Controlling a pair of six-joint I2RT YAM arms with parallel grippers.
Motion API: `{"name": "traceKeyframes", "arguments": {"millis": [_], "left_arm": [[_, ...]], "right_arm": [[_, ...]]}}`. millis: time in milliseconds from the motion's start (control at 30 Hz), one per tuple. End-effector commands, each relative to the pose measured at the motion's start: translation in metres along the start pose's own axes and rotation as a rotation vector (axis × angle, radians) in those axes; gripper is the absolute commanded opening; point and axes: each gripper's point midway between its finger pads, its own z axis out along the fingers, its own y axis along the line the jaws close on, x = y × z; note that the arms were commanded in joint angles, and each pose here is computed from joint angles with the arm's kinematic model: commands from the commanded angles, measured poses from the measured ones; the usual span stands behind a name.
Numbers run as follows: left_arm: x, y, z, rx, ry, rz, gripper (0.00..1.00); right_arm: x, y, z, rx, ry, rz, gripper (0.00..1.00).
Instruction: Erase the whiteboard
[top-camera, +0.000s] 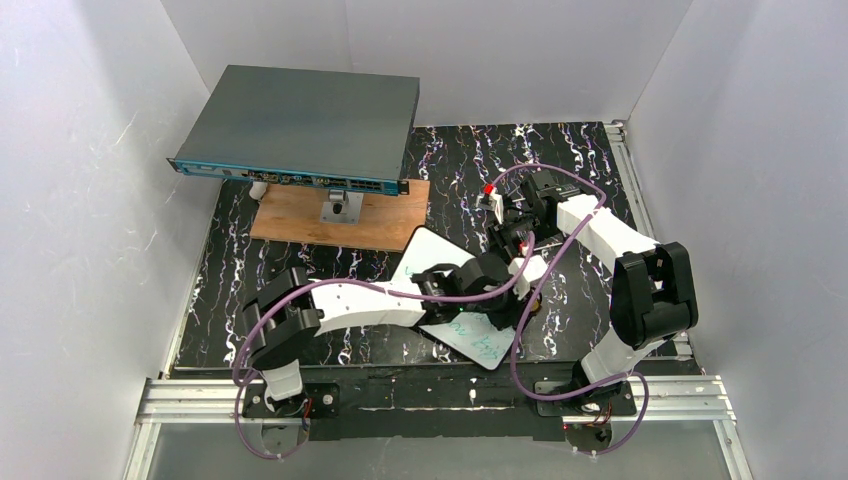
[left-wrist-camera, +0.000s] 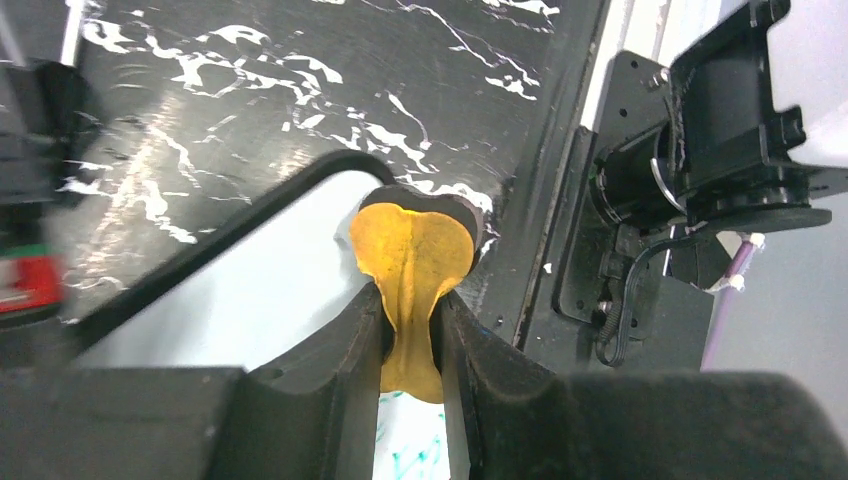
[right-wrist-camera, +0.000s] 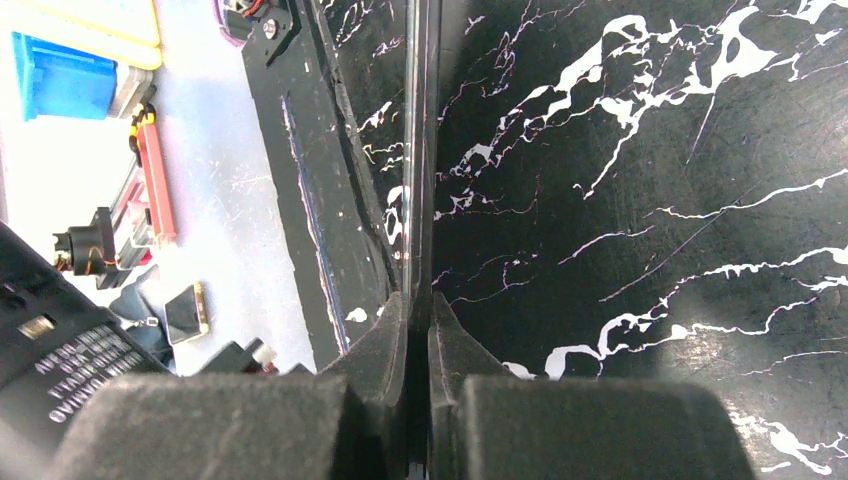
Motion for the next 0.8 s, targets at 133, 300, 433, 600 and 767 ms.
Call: {"name": "traceKeyframes", "arguments": {"millis": [133,300,433,600,767], "left_arm": [[-0.07,0.035,-0.053,-0.044,-0.196,-0.139,0.0],[-0.076,0.026,-0.047,0.008,-0.247,-0.23,0.0],[-0.061,0.02,-0.032,0.002,-0.207,-0.251,0.0],[-0.039,0.008,-0.015,-0.082,-0.113,-0.182,0.0],[-0.006,0.014,-0.003,-0.184,-0.016,-0.122,0.0]], "right_arm": [[-0.01,0.006,-0.002,-0.015,-0.033,-0.07,0.01],[-0.01,0.006,-0.002,-0.017,-0.032,-0.068,0.01],[-0.01,0.007,-0.002,-0.016,-0.033,-0.069,0.01],[-0.009,0.006,-0.001,-0.017,-0.032,-0.067,0.01],[-0.009,0.006,-0.002,-0.014,-0.031,-0.067,0.01]]}}
